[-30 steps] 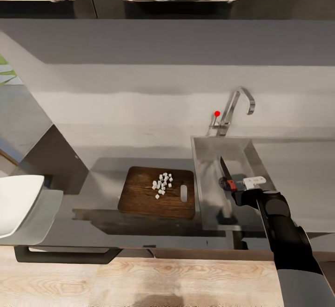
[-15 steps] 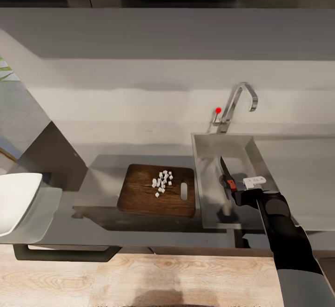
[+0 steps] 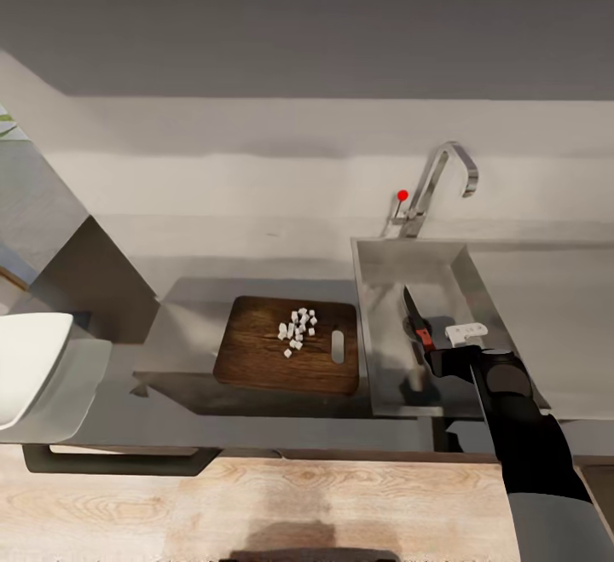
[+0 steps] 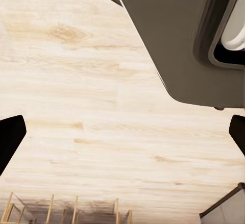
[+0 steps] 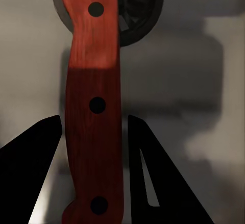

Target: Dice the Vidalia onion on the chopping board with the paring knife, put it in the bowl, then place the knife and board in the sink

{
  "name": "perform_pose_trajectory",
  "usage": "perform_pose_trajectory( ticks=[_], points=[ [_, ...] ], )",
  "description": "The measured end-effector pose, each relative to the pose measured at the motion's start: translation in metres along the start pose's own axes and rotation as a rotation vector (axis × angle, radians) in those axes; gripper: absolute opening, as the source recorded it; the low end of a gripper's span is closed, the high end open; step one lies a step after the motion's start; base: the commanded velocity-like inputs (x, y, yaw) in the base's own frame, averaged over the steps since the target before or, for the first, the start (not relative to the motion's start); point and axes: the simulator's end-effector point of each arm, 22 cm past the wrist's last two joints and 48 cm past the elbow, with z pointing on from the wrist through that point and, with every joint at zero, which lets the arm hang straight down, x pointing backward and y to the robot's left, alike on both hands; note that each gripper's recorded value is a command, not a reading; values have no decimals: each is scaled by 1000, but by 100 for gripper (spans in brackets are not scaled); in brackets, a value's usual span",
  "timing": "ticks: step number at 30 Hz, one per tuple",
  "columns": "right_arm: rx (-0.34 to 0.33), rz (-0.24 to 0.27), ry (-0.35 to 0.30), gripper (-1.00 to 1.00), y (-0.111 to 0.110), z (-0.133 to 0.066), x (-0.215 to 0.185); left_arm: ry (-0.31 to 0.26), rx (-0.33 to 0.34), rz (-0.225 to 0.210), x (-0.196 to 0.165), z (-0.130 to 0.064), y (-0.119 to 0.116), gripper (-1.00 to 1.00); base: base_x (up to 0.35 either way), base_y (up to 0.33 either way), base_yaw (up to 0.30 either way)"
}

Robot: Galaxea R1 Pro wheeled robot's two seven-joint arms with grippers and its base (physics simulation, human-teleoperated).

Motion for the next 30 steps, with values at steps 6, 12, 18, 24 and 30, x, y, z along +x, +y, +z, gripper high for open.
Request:
perform_pose_trajectory(
  ticks=[6, 12, 18, 24, 30],
  points=[
    [-1, 0, 4, -100, 1, 2, 2, 4, 0, 0, 1, 0, 0, 100, 0, 0, 0],
    [-1, 0, 6, -100, 1, 2, 3, 6, 0, 0, 2, 0, 0, 100, 0, 0, 0],
    [-2, -1, 13, -100, 1, 6, 6, 13, -1, 0, 5, 0, 0, 100, 0, 0, 0],
    [-3, -1, 19, -100, 2, 8, 8, 19, 0, 0, 7, 0, -1, 100, 0, 0, 0],
    [-3, -1, 19, -100, 2, 8, 8, 20, 1, 0, 8, 0, -1, 100, 0, 0, 0]
  ],
)
